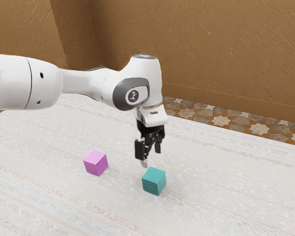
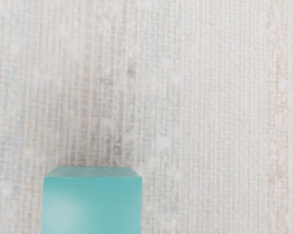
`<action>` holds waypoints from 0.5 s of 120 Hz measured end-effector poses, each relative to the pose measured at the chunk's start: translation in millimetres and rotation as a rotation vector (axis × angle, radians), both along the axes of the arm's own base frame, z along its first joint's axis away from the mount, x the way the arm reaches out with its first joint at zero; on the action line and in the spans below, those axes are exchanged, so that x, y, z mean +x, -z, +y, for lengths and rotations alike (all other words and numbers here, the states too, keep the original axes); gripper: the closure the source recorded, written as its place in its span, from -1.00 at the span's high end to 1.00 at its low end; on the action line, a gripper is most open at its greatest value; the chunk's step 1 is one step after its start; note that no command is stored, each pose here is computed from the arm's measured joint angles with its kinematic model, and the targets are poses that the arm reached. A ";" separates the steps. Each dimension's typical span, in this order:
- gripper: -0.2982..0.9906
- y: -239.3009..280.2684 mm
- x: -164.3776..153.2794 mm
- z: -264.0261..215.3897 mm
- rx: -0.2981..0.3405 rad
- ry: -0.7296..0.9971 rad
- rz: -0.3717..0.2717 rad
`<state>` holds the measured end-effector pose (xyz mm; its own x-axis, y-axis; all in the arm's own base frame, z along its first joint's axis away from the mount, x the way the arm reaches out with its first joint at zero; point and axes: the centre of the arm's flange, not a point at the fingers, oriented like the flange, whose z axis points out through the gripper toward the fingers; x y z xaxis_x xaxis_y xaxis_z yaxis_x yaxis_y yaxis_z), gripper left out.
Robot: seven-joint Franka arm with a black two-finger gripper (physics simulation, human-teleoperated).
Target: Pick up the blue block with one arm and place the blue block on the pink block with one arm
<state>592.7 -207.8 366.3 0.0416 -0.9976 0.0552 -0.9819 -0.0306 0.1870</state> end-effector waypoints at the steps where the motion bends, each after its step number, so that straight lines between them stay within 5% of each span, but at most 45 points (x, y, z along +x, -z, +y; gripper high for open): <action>1: 0.54 1.9 0.7 0.8 0.000 -0.001 0.001; 60: 0.54 63.4 15.7 19.7 -0.004 -0.033 0.037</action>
